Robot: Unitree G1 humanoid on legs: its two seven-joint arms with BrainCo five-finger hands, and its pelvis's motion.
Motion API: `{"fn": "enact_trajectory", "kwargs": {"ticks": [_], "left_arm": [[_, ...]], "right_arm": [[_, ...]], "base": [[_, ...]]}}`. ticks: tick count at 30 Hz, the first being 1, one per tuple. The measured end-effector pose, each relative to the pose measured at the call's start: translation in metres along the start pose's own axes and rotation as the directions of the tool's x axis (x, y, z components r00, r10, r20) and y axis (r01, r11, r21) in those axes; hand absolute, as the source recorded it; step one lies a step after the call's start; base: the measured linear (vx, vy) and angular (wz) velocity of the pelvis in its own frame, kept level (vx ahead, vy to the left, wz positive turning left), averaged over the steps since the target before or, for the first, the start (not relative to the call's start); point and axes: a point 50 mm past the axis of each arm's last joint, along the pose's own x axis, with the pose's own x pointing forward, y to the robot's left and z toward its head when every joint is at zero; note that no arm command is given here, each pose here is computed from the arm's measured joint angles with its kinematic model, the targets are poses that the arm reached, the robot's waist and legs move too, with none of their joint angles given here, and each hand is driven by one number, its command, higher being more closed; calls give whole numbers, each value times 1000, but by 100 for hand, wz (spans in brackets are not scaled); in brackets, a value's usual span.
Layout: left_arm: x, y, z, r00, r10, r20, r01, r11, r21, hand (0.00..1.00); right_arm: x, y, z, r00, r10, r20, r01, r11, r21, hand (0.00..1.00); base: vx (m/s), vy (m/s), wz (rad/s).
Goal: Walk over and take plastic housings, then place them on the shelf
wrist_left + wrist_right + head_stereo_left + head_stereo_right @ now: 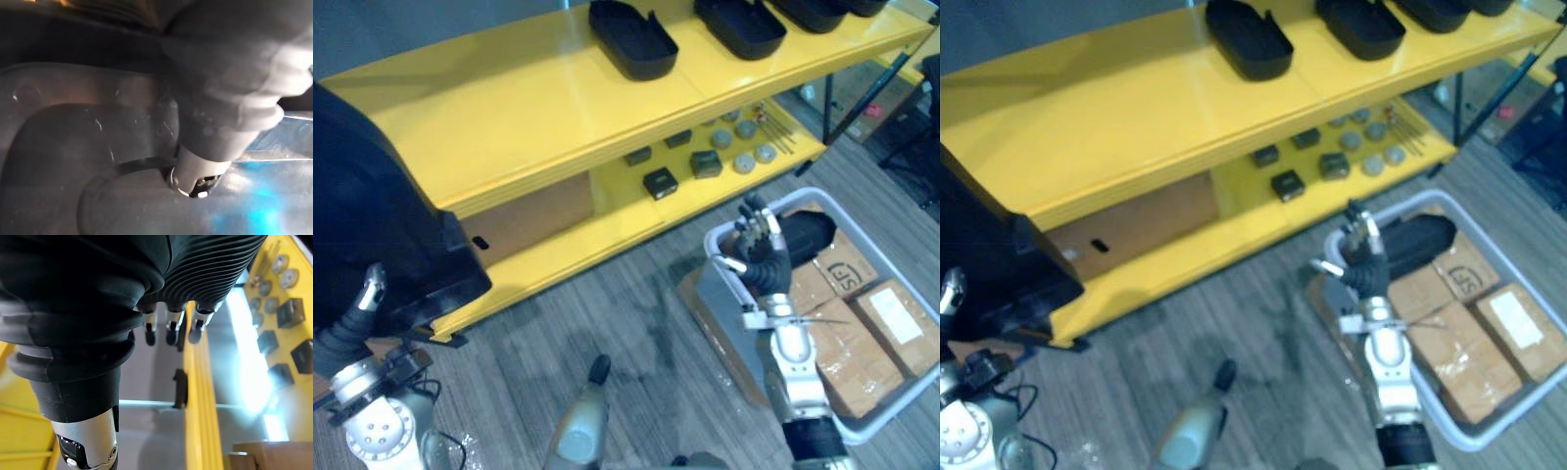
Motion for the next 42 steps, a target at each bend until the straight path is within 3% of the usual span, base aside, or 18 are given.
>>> {"fn": "enact_trajectory", "kwargs": {"ticks": [7, 13, 16, 19, 25, 27, 33, 37, 42], "left_arm": [[0, -3, 1, 1000, -10, 20, 9, 999, 51, 100], [-8, 20, 14, 998, -13, 60, 0, 980, 199, 100], [-5, 27, 19, 996, 5, 93, -26, 973, 230, 100], [3, 23, 24, 992, -22, 128, -7, 975, 222, 100], [19, -8, 24, 979, -105, 175, 87, 991, 104, 100], [12, -16, 22, 974, -174, 143, 164, 983, 78, 100], [-3, -32, 20, 965, -247, 93, 247, 969, 11, 100], [11, -53, 15, 959, -250, 135, 259, 964, -56, 100], [18, -54, -2, 964, -261, 59, 262, 965, -3, 100]], "right_arm": [[8, 2, 6, 999, 10, 36, -11, 1000, 14, 0], [-10, -5, 3, 987, -159, 38, 155, 983, 97, 0], [0, -3, 9, 981, -169, 91, 159, 982, 102, 0], [10, -10, 16, 977, -166, 130, 161, 986, 47, 0], [5, -78, 50, 908, -339, 244, 372, 922, -104, 0], [-1, -77, 67, 885, -353, 303, 397, 913, -94, 0], [8, -72, 97, 850, -303, 431, 376, 922, -94, 0], [-7, -96, 95, 811, -403, 423, 496, 858, -134, 0], [-22, -109, 111, 747, -440, 498, 573, 806, -148, 0]], "base": [[-46, -3, 14], [132, 125, 40], [255, 171, 35], [309, 99, 47], [408, -66, 144], [429, -290, 155], [293, -250, 86], [120, -124, 30], [59, 39, -29]]}}
